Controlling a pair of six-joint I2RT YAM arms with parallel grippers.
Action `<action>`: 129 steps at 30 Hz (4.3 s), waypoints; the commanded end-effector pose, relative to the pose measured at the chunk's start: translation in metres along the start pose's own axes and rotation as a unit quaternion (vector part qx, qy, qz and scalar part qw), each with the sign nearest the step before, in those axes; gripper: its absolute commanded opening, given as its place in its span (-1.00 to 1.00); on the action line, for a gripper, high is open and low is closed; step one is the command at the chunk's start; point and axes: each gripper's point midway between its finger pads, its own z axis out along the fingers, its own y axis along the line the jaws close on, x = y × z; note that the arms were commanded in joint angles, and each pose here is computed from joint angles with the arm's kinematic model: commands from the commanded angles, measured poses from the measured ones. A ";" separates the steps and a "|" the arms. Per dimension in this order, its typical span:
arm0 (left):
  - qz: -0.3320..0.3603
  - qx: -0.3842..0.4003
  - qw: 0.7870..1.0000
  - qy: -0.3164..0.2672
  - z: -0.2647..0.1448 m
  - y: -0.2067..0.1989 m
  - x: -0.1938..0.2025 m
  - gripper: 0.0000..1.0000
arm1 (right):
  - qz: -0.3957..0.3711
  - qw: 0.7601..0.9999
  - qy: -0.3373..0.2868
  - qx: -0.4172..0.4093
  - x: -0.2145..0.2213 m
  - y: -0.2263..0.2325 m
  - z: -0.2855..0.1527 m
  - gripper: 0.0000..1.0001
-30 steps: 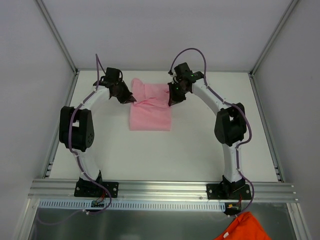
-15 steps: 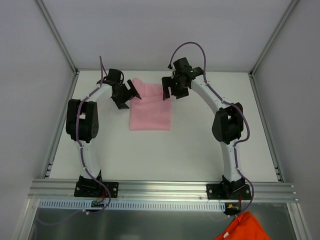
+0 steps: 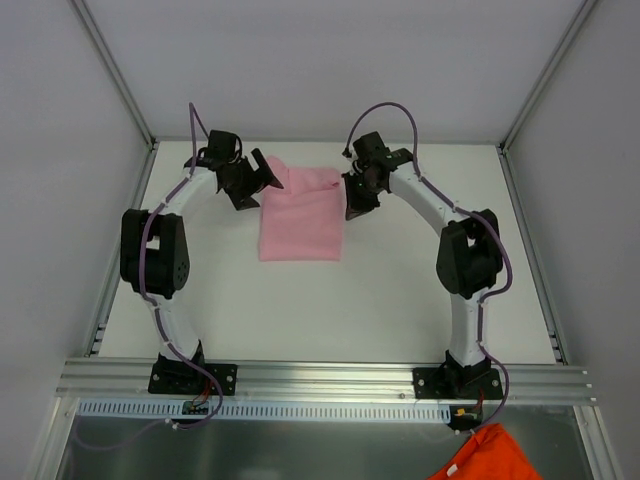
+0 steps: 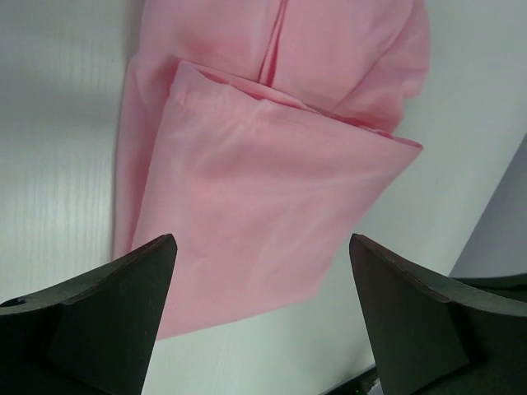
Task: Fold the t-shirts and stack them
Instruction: Fold the folded rectangular tshirt in 1/3 of the way
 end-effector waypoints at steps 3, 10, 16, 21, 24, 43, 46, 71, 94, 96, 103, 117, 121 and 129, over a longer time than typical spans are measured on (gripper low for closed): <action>0.020 0.066 0.997 -0.036 -0.044 -0.031 -0.007 0.69 | -0.011 0.997 -0.062 -0.044 -0.026 0.023 -0.033 -0.98; 0.009 0.053 0.999 -0.012 -0.040 -0.016 0.011 0.81 | -0.007 0.998 -0.056 -0.041 -0.022 0.022 -0.033 -0.53; 0.002 0.033 0.999 0.004 -0.027 0.002 0.023 0.82 | -0.009 0.998 -0.051 -0.030 -0.013 0.016 -0.028 -0.45; -0.002 0.026 1.000 0.014 -0.018 0.009 0.026 0.77 | -0.001 0.999 -0.037 -0.024 -0.008 0.011 -0.018 -0.32; -0.003 0.024 1.000 0.015 -0.017 0.013 0.031 0.75 | 0.009 0.999 -0.017 -0.027 0.006 0.008 -0.005 -0.32; -0.014 -0.005 0.999 0.044 0.010 0.043 0.049 0.67 | 0.032 0.998 0.002 -0.046 0.021 0.006 0.031 -0.27; -0.014 -0.006 0.999 0.047 0.013 0.045 0.050 0.67 | 0.035 0.998 0.006 -0.049 0.023 0.007 0.034 -0.24; 0.018 -0.053 0.998 0.025 -0.017 0.054 0.047 0.49 | 0.071 0.995 0.031 -0.066 0.048 0.006 0.064 -0.12; -0.003 -0.042 0.998 0.057 -0.005 0.069 0.075 0.10 | 0.073 0.994 0.038 -0.069 0.053 0.006 0.066 -0.54; -0.003 -0.041 0.998 0.058 -0.004 0.069 0.075 -0.04 | 0.074 0.994 0.041 -0.071 0.056 0.007 0.067 -0.75; -0.006 -0.042 0.997 0.058 -0.003 0.070 0.075 -0.80 | 0.070 0.994 0.048 -0.073 0.061 0.008 0.067 -0.98; -0.003 -0.031 0.998 0.052 -0.013 0.065 0.079 -1.00 | 0.002 0.997 0.020 -0.072 0.055 0.031 0.046 -0.98; 0.001 -0.025 0.998 0.050 -0.016 0.062 0.081 -1.00 | -0.013 0.998 0.009 -0.065 0.043 0.033 0.034 -0.98; 0.008 -0.015 0.999 0.046 -0.024 0.058 0.086 -1.00 | -0.037 0.998 0.000 -0.053 0.044 0.034 0.023 -0.98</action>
